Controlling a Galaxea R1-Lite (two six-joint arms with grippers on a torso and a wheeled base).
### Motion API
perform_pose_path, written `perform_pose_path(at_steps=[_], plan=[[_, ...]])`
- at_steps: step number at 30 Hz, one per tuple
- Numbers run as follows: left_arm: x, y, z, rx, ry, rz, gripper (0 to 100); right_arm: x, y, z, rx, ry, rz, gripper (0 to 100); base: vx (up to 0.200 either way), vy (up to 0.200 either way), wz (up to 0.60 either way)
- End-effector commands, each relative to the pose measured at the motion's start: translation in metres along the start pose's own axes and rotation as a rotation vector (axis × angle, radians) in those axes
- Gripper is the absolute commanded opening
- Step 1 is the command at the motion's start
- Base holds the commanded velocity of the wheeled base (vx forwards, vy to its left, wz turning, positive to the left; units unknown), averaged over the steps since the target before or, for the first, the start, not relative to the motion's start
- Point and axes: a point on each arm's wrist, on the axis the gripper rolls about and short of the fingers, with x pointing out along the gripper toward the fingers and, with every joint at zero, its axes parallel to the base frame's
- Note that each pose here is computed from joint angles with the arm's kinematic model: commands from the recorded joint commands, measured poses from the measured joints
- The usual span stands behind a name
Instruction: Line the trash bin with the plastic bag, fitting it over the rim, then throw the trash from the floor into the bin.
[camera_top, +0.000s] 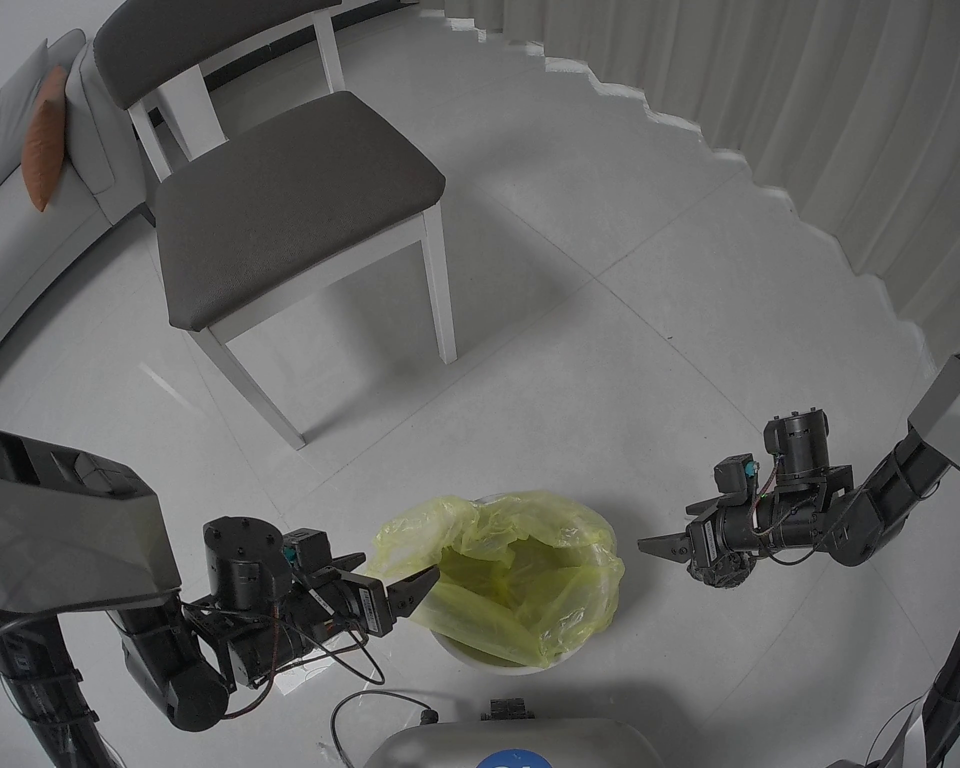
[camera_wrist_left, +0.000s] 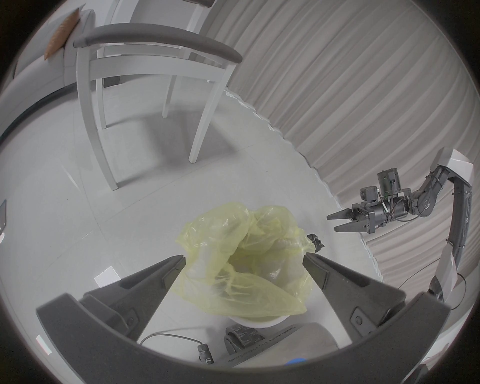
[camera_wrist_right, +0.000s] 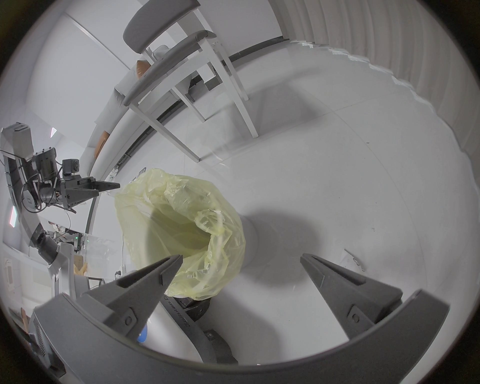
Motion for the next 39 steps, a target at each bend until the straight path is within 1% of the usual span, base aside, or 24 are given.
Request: perform_pose_path(at_steps=[1, 5, 9, 12, 14, 15, 17, 19, 20, 21, 22, 23, 26, 27, 28, 29, 30, 32, 33, 35, 37, 39], plan=[[-0.001, 0.005, -0.008, -0.007, 0.014, 0.012, 100, -0.001, 0.001, 0.002, -0.004, -0.007, 0.002, 100, -0.200, 0.000, 0.00], [0.002, 0.008, -0.016, -0.002, 0.008, 0.023, 100, 0.000, 0.001, 0.002, -0.007, -0.008, 0.003, 100, 0.000, 0.000, 0.00], [-0.003, 0.005, -0.014, 0.020, -0.009, 0.036, 100, -0.004, 0.003, 0.004, -0.011, -0.018, 0.002, 100, 0.000, 0.000, 0.00], [-0.006, 0.004, -0.011, 0.082, -0.020, 0.047, 100, -0.012, 0.006, 0.009, -0.021, -0.036, 0.001, 100, 0.000, 0.000, 0.00], [-0.005, 0.003, -0.012, 0.107, -0.007, 0.048, 100, -0.013, 0.007, 0.010, -0.023, -0.039, 0.001, 100, 0.000, 0.000, 0.00], [-0.006, -0.004, -0.010, 0.135, 0.003, 0.031, 100, -0.016, 0.009, 0.012, -0.029, -0.048, 0.003, 100, 0.000, 0.000, 0.00], [-0.008, -0.010, -0.006, 0.143, 0.008, 0.019, 100, -0.019, 0.011, 0.013, -0.034, -0.055, 0.006, 100, 0.000, 0.000, 0.00], [-0.015, -0.021, 0.011, 0.156, 0.013, -0.015, 100, -0.029, 0.018, 0.017, -0.049, -0.078, 0.010, 100, 0.000, 0.000, 0.00], [-0.015, -0.022, 0.012, 0.156, 0.010, -0.017, 100, -0.030, 0.018, 0.017, -0.049, -0.078, 0.010, 100, 0.000, 0.000, 0.00], [-0.017, -0.030, 0.030, 0.179, -0.006, -0.053, 100, -0.038, 0.022, 0.019, -0.058, -0.094, 0.012, 100, 0.000, 0.000, 0.00], [-0.018, -0.034, 0.038, 0.205, -0.005, -0.074, 100, -0.042, 0.024, 0.020, -0.061, -0.103, 0.011, 100, 0.000, 0.000, 0.00], [-0.019, -0.039, 0.046, 0.250, 0.002, -0.089, 100, -0.047, 0.025, 0.022, -0.066, -0.117, 0.009, 100, 0.000, 0.000, 0.00], [-0.019, -0.051, 0.066, 0.386, 0.019, -0.109, 100, -0.063, 0.031, 0.027, -0.077, -0.150, 0.007, 100, 0.000, 0.000, 0.00], [-0.020, -0.052, 0.067, 0.391, 0.020, -0.114, 100, -0.064, 0.031, 0.028, -0.077, -0.154, 0.006, 100, 0.000, 0.000, 0.00], [-0.021, -0.065, 0.079, 0.442, 0.007, -0.144, 100, -0.074, 0.035, 0.029, -0.078, -0.167, 0.004, 100, 0.000, 0.000, 0.00], [-0.021, -0.066, 0.080, 0.445, 0.003, -0.144, 100, -0.075, 0.035, 0.029, -0.078, -0.168, 0.004, 100, 0.000, 0.000, 0.00], [-0.022, -0.078, 0.088, 0.475, -0.005, -0.170, 100, -0.088, 0.039, 0.032, -0.076, -0.190, -0.001, 100, 0.000, 0.000, 0.00], [-0.020, -0.086, 0.090, 0.509, -0.008, -0.191, 100, -0.101, 0.042, 0.033, -0.066, -0.210, -0.003, 100, 0.000, 0.000, 0.00], [-0.019, -0.088, 0.088, 0.551, 0.001, -0.203, 100, -0.108, 0.045, 0.035, -0.059, -0.227, -0.003, 100, 0.000, 0.000, 0.00], [-0.015, -0.087, 0.082, 0.637, 0.023, -0.206, 100, -0.122, 0.049, 0.037, -0.033, -0.260, -0.002, 100, 0.000, 0.000, 0.00], [-0.010, -0.086, 0.076, 0.703, 0.040, -0.213, 100, -0.131, 0.053, 0.036, -0.009, -0.282, -0.001, 100, 0.000, 0.000, 0.00], [-0.005, -0.084, 0.074, 0.748, 0.048, -0.242, 100, -0.139, 0.055, 0.035, 0.009, -0.301, -0.003, 100, 0.000, 0.000, 0.00]])
